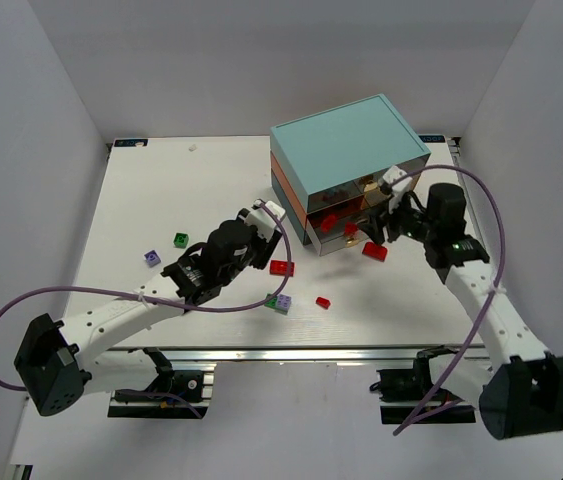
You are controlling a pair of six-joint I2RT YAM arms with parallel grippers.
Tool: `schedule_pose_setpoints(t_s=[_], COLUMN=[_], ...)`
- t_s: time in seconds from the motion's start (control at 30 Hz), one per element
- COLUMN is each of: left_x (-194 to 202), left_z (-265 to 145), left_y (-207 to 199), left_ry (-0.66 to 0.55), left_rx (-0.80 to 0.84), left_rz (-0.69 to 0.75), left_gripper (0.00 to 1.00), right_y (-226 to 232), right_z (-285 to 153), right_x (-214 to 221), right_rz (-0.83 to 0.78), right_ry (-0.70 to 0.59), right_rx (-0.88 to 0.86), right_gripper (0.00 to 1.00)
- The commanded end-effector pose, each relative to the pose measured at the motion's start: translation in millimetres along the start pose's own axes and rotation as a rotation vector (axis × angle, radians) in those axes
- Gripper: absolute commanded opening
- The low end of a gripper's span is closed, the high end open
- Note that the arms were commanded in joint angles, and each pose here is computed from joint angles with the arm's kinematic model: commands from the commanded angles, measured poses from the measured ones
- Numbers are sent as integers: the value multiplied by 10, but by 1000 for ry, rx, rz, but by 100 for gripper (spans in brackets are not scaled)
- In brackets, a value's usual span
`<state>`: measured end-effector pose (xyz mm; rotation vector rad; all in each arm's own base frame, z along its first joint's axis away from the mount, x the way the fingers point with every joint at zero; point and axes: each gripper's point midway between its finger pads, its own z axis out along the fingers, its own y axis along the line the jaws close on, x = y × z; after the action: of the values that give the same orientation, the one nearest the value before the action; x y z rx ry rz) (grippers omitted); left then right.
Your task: Sort the legos into containers by color
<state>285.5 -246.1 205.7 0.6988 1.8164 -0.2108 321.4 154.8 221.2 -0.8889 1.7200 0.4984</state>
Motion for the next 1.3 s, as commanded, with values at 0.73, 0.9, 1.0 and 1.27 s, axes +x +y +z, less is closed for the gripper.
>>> schedule_pose_setpoints(t_s=[0.73, 0.9, 1.0, 1.27], left_x=[-257, -260, -261, -265], left_z=[-189, -186, -188, -190], left_y=[105, 105, 106, 105], left_ry=[-85, -85, -87, -90], left_rx=[-12, -12, -13, -11], left_rz=[-21, -18, -18, -18], left_gripper=[61, 62, 62, 62], right_y=[-452, -619, -655, -677], right_z=[6, 104, 148, 236], right_x=[1769, 1821, 1846, 1884], right_rz=[-285, -282, -273, -287], right_ry=[291, 306, 303, 282], right_rx=[-154, -123, -119, -141], right_gripper=[82, 84, 84, 76])
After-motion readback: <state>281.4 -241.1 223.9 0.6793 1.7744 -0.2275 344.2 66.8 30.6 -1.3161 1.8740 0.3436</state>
